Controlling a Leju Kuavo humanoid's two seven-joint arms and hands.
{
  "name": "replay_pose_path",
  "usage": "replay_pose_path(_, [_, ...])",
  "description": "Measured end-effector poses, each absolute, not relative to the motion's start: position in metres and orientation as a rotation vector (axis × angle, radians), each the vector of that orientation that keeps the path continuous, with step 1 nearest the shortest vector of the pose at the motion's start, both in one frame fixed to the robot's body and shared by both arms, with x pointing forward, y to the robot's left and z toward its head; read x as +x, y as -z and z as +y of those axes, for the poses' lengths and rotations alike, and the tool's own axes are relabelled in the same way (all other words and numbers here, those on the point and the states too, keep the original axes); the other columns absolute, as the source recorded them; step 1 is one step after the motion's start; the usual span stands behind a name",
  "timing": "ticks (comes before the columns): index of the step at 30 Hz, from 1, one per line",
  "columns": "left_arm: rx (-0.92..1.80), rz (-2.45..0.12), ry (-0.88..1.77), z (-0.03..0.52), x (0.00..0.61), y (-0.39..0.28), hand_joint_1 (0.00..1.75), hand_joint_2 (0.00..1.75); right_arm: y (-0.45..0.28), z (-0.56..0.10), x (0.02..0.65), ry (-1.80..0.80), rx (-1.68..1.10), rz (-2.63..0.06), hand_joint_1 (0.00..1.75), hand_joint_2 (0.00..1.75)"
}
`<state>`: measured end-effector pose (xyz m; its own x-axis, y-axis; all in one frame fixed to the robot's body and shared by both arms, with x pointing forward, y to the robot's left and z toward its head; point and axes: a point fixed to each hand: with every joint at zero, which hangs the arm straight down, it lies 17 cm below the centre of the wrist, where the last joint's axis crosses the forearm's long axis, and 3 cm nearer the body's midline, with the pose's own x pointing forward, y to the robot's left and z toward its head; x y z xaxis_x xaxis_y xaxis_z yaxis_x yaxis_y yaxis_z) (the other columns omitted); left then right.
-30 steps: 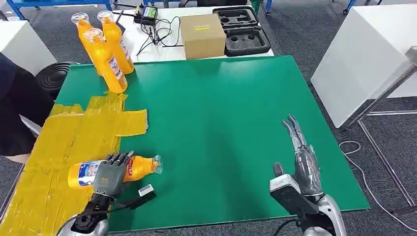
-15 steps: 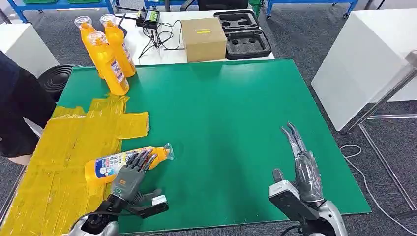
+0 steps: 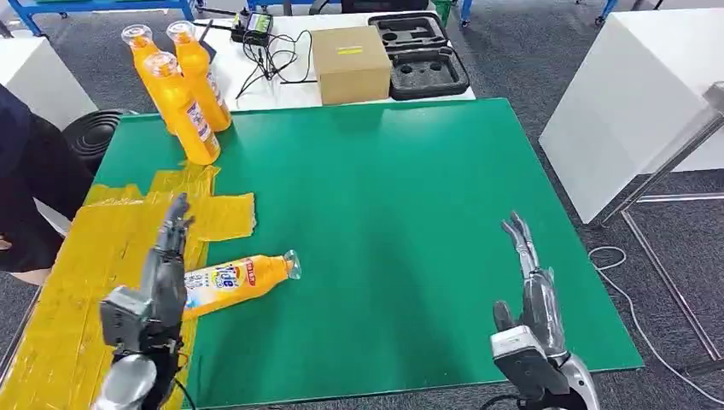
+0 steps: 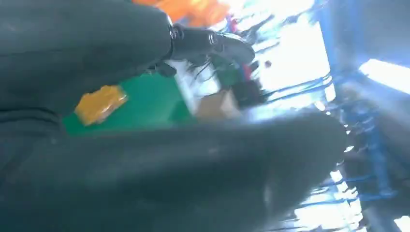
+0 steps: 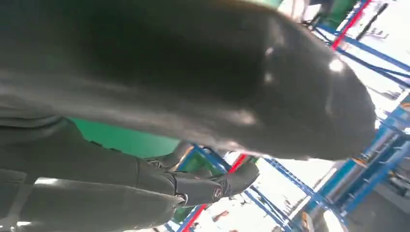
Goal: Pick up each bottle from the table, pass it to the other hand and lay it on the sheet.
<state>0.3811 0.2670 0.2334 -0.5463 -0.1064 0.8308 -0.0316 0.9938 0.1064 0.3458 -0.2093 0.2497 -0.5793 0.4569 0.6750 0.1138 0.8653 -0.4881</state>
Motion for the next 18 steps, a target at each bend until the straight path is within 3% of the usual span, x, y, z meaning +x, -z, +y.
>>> replay_pose_path(11, [0.036,-2.282,-0.003,0.272,0.355,-0.272,0.0,0.0,-0.266,-0.201,0.331,-0.391,-0.278,-2.281,0.0,0.0])
replay_pose_path(18, [-0.201,-2.206,0.115,0.208,0.327,-0.247,0.0,0.0,-0.269,-0.157,0.31,-0.273,0.099,-2.348,0.0,0.0])
